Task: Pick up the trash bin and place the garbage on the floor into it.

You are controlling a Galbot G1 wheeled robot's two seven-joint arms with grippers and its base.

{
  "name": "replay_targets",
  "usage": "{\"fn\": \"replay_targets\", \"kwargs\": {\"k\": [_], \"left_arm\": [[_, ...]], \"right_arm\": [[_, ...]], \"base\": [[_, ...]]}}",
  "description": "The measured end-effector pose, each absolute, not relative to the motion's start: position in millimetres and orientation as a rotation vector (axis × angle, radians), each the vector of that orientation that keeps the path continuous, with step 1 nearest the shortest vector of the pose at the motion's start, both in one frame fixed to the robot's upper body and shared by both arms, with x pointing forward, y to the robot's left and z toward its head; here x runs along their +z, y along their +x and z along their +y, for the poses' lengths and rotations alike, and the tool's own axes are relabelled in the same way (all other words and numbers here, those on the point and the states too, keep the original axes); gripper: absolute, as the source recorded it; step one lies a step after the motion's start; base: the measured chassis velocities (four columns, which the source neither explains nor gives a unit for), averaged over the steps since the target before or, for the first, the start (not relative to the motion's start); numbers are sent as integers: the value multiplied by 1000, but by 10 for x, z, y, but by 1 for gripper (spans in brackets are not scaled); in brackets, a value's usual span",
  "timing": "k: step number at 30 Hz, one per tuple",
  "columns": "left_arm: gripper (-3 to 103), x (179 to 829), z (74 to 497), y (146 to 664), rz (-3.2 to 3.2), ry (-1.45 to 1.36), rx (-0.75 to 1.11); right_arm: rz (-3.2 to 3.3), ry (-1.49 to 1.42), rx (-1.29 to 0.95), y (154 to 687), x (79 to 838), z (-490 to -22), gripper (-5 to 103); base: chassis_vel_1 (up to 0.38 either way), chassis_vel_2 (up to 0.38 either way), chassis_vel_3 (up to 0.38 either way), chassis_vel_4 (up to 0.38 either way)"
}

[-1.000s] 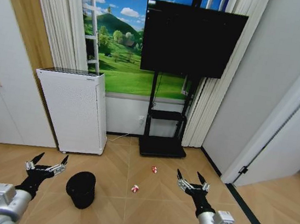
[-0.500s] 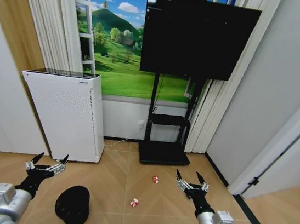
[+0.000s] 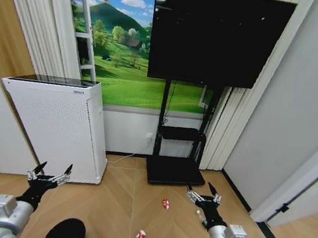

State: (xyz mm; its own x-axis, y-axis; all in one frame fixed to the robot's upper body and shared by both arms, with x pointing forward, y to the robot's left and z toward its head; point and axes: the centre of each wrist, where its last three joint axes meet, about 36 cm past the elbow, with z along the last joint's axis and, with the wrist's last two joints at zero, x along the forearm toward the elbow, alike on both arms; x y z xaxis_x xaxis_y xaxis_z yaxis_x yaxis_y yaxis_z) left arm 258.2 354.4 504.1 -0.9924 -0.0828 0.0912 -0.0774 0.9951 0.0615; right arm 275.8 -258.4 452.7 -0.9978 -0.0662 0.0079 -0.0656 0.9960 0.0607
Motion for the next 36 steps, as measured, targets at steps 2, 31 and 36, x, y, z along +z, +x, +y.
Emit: {"fn": "replay_targets", "kwargs": {"k": [2, 31, 36], "left_arm": [[100, 5035, 3542, 2577, -3040, 124, -86], [100, 4997, 3557, 2569, -3018, 135, -134], [100, 4994, 3557, 2568, -3016, 134, -139]], "right_arm": [[-3129, 102, -94, 2760, 4528, -2584, 100], [-3128, 61, -111, 2779, 4515, -2600, 100], [-3130, 58, -115, 2782, 4520, -2605, 100]], "base": [[-95, 120, 72, -42], [9, -9, -8, 8], [0, 0, 0, 0]]}}
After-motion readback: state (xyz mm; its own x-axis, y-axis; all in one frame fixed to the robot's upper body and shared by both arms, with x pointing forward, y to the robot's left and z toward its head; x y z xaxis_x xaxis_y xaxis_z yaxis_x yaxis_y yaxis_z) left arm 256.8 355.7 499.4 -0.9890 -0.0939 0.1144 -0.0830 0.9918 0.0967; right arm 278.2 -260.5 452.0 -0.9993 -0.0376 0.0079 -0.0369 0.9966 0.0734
